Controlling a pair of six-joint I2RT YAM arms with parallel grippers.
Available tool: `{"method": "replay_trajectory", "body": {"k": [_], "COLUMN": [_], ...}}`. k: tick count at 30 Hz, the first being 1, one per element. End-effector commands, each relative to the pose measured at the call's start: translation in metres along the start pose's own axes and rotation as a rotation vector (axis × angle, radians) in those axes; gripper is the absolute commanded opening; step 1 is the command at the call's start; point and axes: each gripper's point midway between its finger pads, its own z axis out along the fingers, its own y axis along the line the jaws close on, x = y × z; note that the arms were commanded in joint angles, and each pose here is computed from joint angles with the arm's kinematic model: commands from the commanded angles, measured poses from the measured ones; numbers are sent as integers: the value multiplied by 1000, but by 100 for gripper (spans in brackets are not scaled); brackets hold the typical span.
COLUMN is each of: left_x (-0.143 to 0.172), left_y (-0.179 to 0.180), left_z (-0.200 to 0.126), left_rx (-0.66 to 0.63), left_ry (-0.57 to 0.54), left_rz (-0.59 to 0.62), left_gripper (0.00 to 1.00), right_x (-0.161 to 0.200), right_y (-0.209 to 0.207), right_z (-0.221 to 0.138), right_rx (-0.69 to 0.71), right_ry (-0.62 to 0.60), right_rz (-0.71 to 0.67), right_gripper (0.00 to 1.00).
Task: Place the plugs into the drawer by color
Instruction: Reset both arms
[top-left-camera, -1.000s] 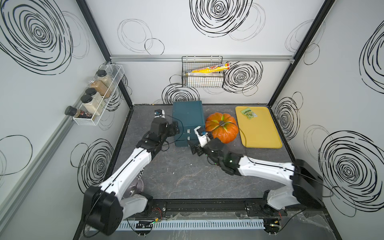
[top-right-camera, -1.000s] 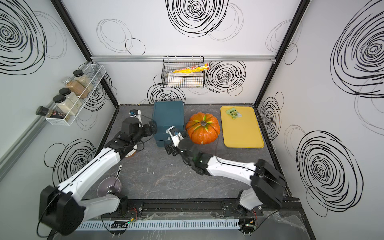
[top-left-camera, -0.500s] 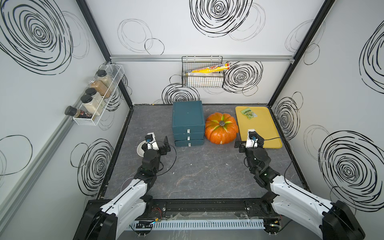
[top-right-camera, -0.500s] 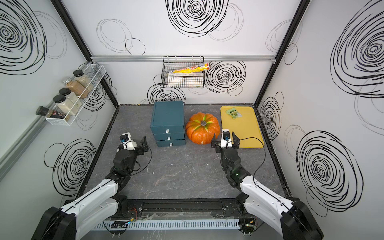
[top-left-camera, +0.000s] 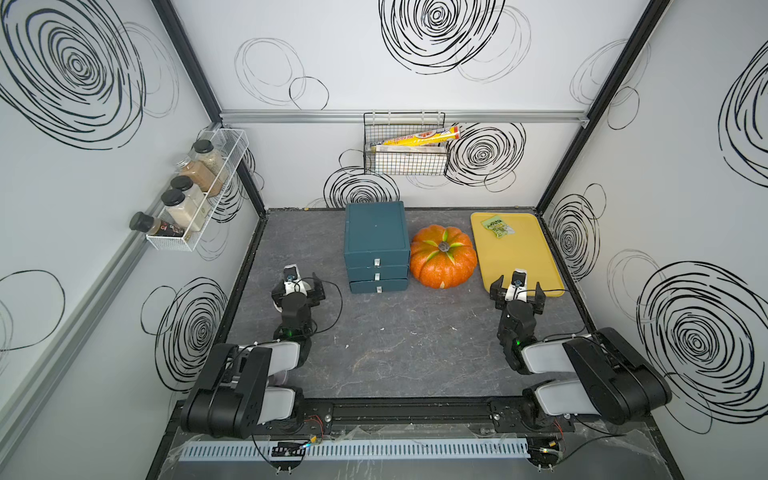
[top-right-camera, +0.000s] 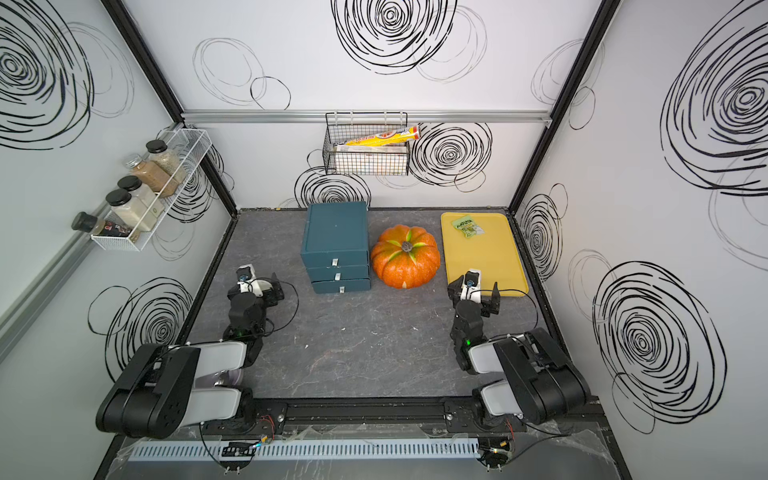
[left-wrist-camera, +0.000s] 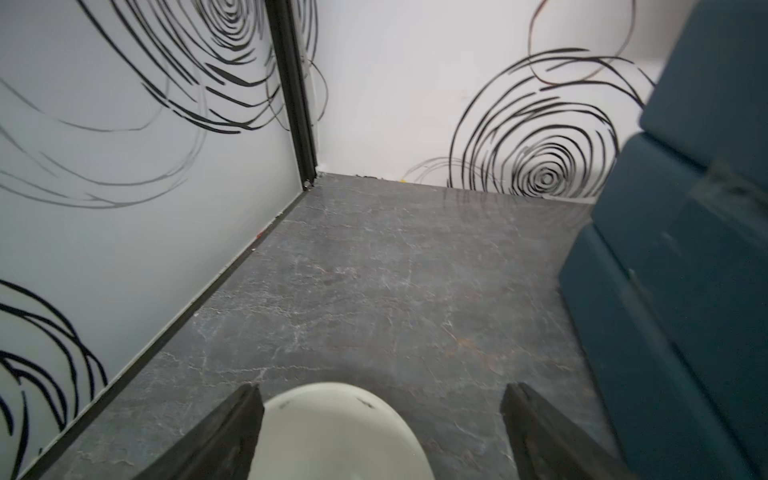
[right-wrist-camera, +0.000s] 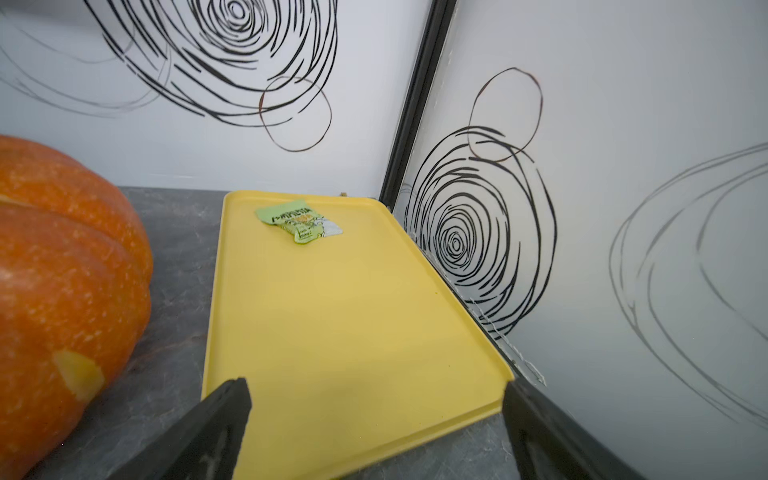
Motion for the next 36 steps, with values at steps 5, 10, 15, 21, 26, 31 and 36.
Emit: {"method": "replay_trajectory", "body": {"k": [5, 10, 15, 21, 26, 31, 36], "left_x": [-17, -18, -15, -15, -9, -10, -10], "left_y": [-4, -11, -15, -20, -20, -21, -21], "left_z": [1, 8, 12, 14, 15, 15, 15], "left_rx": [90, 112, 122, 136, 132, 132, 132], "left_ry": [-155, -156, -134, -121, -93, -98, -99], "left_rz": [-99, -71, -56, -38, -31, -30, -31], "left_gripper": [99, 99, 99, 99, 99, 99, 99], "right_x": [-24, -13, -7, -2, 9, 6, 9], "right_y": [-28, 7, 22, 31, 3, -1, 8], "right_z": [-9, 19, 28, 8, 34, 35, 37], "right_rx": [132, -2, -118, -429, -208, -184, -227], "right_ry": [-165, -57, -22, -95, 4, -12, 12], "right_rz": [114, 27, 11, 99, 165, 178, 159], "right_gripper": [100, 100, 100, 100, 100, 100, 100]}}
